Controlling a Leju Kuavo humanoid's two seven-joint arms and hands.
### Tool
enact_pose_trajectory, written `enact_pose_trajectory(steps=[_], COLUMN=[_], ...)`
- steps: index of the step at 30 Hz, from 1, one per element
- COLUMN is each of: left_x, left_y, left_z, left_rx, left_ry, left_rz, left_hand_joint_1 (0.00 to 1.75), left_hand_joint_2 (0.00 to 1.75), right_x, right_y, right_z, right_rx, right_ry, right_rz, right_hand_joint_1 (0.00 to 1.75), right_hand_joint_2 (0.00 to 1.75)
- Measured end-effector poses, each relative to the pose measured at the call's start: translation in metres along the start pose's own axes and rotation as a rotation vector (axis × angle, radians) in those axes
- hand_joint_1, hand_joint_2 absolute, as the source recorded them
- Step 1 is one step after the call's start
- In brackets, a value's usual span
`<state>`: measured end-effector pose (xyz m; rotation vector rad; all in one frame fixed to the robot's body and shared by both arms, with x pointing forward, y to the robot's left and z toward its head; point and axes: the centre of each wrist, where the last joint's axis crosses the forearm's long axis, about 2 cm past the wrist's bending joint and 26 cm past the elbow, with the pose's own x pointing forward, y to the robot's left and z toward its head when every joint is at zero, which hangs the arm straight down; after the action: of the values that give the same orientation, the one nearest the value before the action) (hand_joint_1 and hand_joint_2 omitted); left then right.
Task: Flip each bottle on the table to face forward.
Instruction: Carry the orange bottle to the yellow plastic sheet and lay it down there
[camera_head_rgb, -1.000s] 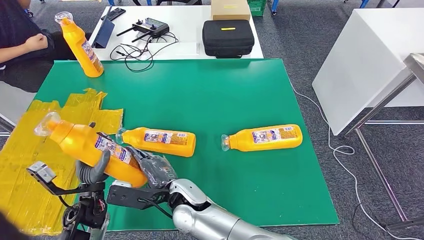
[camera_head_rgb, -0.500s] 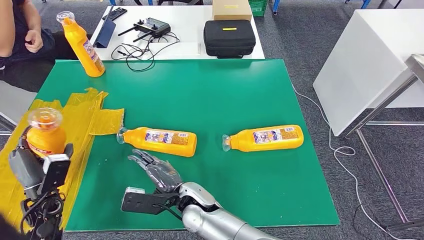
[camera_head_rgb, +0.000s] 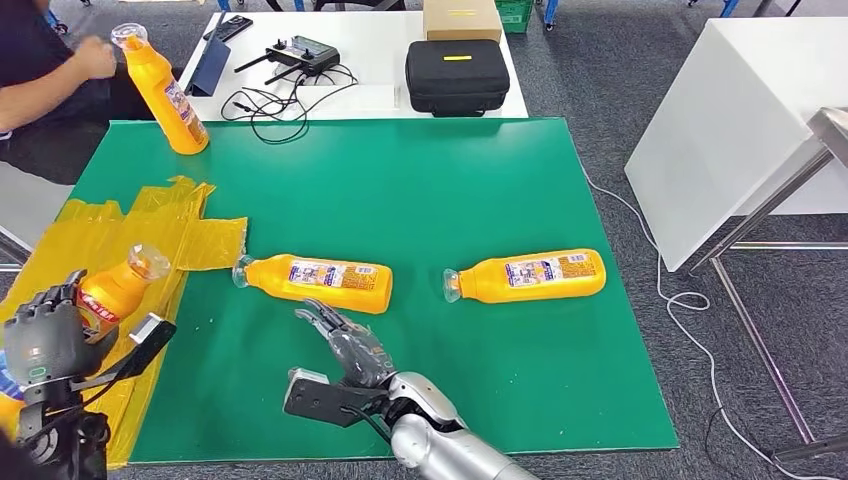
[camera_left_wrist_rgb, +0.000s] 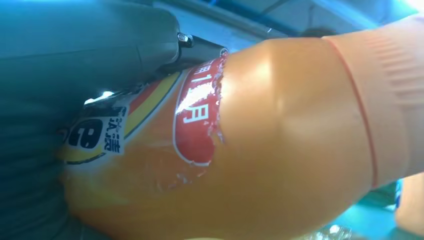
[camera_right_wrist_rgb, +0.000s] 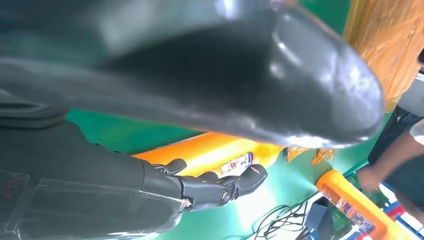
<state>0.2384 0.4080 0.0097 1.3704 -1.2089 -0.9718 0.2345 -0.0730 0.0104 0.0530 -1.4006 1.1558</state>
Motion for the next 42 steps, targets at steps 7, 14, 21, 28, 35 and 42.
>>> enact_pose_trajectory(steps=[7, 14, 21, 28, 35, 42], left_x=[0.020, 0.021, 0.017, 0.013, 0.017, 0.039], left_y=[-0.019, -0.032, -0.038, -0.037, -0.036, -0.031], left_z=[0.003, 0.013, 0.007, -0.002, -0.007, -0.025], left_rx=[-0.126, -0.233, -0.391, -0.459, -0.441, -0.294], left_ry=[-0.015, -0.112, -0.150, -0.184, -0.237, -0.160], left_rz=[-0.013, -0.021, -0.016, 0.008, 0.152, 0.604], left_hand_joint_1=[1.75, 0.00, 0.00, 0.00, 0.00, 0.00], left_hand_joint_2=[1.75, 1.75, 0.00, 0.00, 0.00, 0.00], right_x=[-0.001, -0.007, -0.015, -0.021, -0.020, -0.020], right_y=[0.001, -0.001, -0.006, -0.015, -0.047, -0.097], right_z=[0.003, 0.006, 0.009, 0.010, 0.000, -0.016], right_rx=[-0.007, 0.002, -0.003, -0.056, -0.142, -0.208], right_ry=[0.014, -0.009, 0.006, 0.055, 0.158, 0.241], right_rz=[-0.018, -0.015, -0.001, 0.044, 0.150, 0.240], right_hand_joint_1=[0.00, 0.00, 0.00, 0.00, 0.00, 0.00], right_hand_joint_2=[0.00, 0.00, 0.00, 1.75, 1.75, 1.75])
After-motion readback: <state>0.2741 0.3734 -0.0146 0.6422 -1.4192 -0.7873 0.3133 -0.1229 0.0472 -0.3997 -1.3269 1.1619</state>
